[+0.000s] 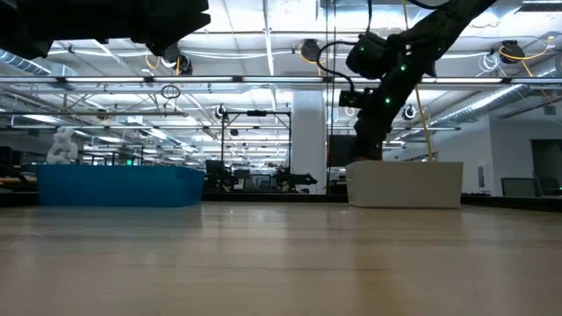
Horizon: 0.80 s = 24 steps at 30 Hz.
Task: Sort pens & pencils
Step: Put the yellow pencil into the gray bin, then return to Home Position
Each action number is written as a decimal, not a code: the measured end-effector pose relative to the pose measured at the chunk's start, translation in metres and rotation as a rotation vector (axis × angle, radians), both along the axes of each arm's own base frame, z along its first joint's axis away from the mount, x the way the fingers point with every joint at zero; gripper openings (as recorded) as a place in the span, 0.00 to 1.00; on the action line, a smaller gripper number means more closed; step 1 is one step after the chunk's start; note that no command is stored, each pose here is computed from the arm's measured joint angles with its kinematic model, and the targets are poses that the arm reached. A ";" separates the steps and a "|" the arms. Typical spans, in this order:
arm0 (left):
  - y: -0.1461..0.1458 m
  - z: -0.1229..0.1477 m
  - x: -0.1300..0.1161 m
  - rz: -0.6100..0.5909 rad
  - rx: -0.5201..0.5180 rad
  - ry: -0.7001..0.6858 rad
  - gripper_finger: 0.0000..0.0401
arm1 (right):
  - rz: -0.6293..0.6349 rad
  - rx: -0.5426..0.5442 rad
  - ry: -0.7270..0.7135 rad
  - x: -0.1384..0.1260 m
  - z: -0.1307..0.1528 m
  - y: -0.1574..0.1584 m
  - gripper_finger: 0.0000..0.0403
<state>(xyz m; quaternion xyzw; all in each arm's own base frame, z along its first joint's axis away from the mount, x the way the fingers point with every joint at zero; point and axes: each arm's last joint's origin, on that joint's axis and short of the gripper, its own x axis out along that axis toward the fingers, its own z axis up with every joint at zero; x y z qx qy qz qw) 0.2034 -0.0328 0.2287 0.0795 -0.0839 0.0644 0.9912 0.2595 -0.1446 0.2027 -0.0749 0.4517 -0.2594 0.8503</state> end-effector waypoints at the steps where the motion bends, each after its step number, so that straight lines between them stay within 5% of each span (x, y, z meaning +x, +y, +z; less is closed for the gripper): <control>1: 0.000 0.000 0.000 0.007 -0.001 0.000 0.48 | -0.005 0.013 0.018 -0.002 -0.001 0.001 0.00; 15: 0.000 0.000 0.000 0.009 -0.005 0.000 0.48 | -0.019 0.036 0.034 -0.003 -0.003 0.002 0.02; 20: 0.000 0.000 0.000 0.009 -0.005 0.000 0.48 | -0.033 0.041 0.037 -0.004 -0.004 0.002 0.17; 24: 0.000 0.000 0.000 0.009 -0.004 0.000 0.48 | -0.100 -0.055 0.067 -0.006 0.002 0.004 0.33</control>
